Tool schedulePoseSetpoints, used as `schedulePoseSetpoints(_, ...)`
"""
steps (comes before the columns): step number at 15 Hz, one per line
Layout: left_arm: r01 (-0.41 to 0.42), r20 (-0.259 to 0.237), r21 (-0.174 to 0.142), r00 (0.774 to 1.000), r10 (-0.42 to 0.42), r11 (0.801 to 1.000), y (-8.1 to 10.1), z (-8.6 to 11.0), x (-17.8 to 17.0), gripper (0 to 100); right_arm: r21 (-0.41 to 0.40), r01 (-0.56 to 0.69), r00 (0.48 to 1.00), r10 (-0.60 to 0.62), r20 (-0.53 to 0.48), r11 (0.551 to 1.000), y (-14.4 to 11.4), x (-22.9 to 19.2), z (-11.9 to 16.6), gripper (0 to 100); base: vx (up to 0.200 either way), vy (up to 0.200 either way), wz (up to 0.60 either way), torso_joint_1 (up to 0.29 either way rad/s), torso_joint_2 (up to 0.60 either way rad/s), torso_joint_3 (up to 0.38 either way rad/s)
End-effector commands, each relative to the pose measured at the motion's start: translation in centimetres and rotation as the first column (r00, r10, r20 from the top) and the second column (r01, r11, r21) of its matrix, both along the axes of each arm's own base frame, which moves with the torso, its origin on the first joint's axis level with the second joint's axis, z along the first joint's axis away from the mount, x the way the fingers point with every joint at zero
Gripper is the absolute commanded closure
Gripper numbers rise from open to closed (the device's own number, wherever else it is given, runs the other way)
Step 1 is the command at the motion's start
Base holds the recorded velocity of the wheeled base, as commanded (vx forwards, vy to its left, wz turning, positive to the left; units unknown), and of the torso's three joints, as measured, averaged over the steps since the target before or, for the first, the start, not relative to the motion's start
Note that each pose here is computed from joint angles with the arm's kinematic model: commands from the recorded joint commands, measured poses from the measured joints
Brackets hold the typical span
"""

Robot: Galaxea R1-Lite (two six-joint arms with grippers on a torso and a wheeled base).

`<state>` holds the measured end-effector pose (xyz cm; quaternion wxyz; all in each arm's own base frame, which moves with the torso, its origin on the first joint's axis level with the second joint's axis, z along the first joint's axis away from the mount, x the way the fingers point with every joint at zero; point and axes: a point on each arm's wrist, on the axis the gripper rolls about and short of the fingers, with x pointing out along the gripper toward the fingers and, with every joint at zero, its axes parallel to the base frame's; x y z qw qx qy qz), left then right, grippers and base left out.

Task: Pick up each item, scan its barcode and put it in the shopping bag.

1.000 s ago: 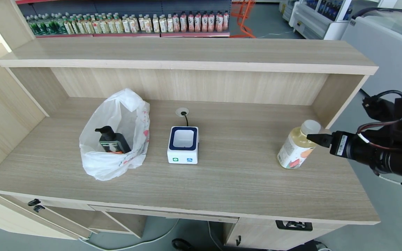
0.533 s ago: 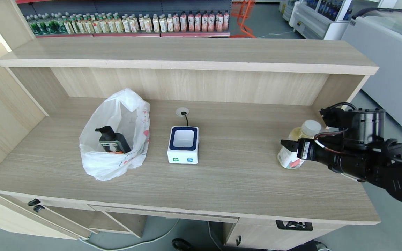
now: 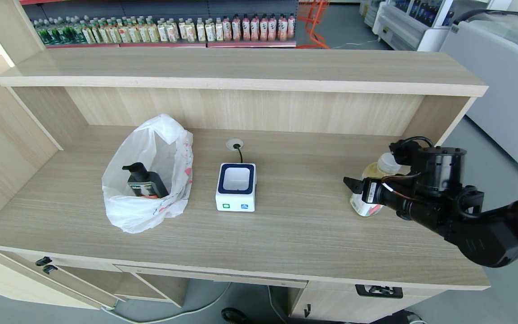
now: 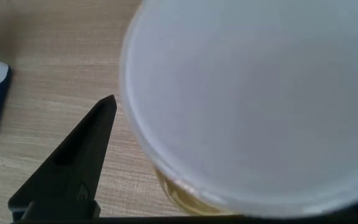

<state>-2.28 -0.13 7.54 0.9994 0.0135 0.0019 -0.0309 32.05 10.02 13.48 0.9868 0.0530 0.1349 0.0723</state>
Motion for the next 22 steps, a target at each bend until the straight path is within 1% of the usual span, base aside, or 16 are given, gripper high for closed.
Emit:
schedulePoseSetpoints(1,0.0,-0.001,0.0,1.0,0.0,1.0,0.0,0.0,0.0,0,-0.017,-0.006,1.0,0.006,-0.001,1.0,0.2,0.7,-0.9,0,0.0,0.0,0.0,0.0,0.0,0.0)
schedulePoseSetpoints(3,0.0,0.0,0.0,1.0,0.0,1.0,0.0,0.0,0.0,0,-0.003,-0.022,0.999,0.022,0.042,1.0,0.5,1.3,-0.3,0,0.0,0.0,0.0,0.0,0.0,0.0)
schedulePoseSetpoints(4,0.0,-0.001,0.0,1.0,0.0,1.0,0.0,0.0,0.0,0,-0.001,-0.036,0.998,0.036,0.051,0.999,0.4,1.5,-0.1,100,0.0,0.0,0.0,0.0,0.0,0.0)
schedulePoseSetpoints(6,0.0,0.0,0.0,1.0,0.0,1.0,0.0,0.0,0.0,0,-0.04,-0.038,0.998,0.04,0.057,0.998,0.2,1.6,-0.1,100,0.0,0.0,0.0,0.0,0.0,0.0)
schedulePoseSetpoints(8,0.0,0.0,0.0,1.0,0.0,1.0,0.0,0.0,0.0,0,-0.059,-0.044,0.997,0.047,0.063,0.997,0.2,1.6,-0.1,100,0.0,0.0,0.0,0.0,0.0,0.0)
schedulePoseSetpoints(10,0.0,0.0,0.0,1.0,0.0,1.0,0.0,0.0,0.0,0,-0.102,-0.052,0.995,0.06,0.081,0.993,0.2,1.5,0.1,100,0.0,0.0,0.0,0.0,0.0,0.0)
schedulePoseSetpoints(12,0.0,-0.001,0.0,1.0,0.0,1.0,0.0,0.0,0.0,0,-0.11,-0.052,0.994,0.063,0.093,0.993,0.1,1.4,-0.1,100,0.0,0.0,0.0,0.0,0.0,0.0)
schedulePoseSetpoints(14,0.0,0.0,0.0,1.0,0.0,1.0,0.0,0.0,0.0,0,-0.099,-0.074,0.992,0.083,0.098,0.992,-0.5,1.2,0.1,100,0.0,0.0,0.0,0.0,0.0,0.0)
schedulePoseSetpoints(15,0.0,0.0,0.0,1.0,0.0,1.0,0.0,0.0,0.0,0,-0.088,-0.103,0.986,0.113,0.119,0.991,-0.9,1.0,1.0,100,0.0,0.0,0.0,0.0,0.0,0.0)
schedulePoseSetpoints(16,0.0,0.0,0.0,1.0,0.0,1.0,0.0,0.0,0.0,0,-0.064,-0.176,0.969,0.184,0.164,0.982,-1.5,-0.1,3.3,100,0.0,0.0,0.0,0.0,0.0,0.0)
schedulePoseSetpoints(17,0.0,0.0,0.0,1.0,0.0,1.0,0.0,0.0,0.0,0,-0.052,-0.24,0.954,0.246,0.174,0.969,-2.0,-1.1,4.7,100,0.0,0.0,0.0,0.0,0.0,0.0)
schedulePoseSetpoints(18,0.0,0.0,0.0,1.0,0.0,1.0,0.0,0.0,0.0,0,0.021,-0.439,0.886,0.43,0.173,0.898,-2.7,-4.2,7.8,100,0.0,0.0,0.0,0.0,0.0,0.0)
schedulePoseSetpoints(19,0.0,0.0,0.0,1.0,0.0,1.0,0.0,0.0,0.0,0,0.059,-0.563,0.819,0.547,0.172,0.824,-3.0,-6.3,9.4,100,0.0,0.0,0.0,0.0,0.0,0.0)
schedulePoseSetpoints(20,0.0,0.0,0.0,1.0,0.0,1.0,0.0,0.0,0.0,0,0.077,-0.656,0.751,0.639,0.164,0.751,-3.2,-8.0,10.3,100,0.0,0.0,0.0,0.0,0.0,0.0)
schedulePoseSetpoints(22,0.0,0.0,0.0,1.0,0.0,1.0,0.0,0.0,0.0,0,0.123,-0.744,0.668,0.733,0.125,0.657,-2.6,-10.1,10.7,100,0.0,0.0,0.0,0.0,0.0,0.0)
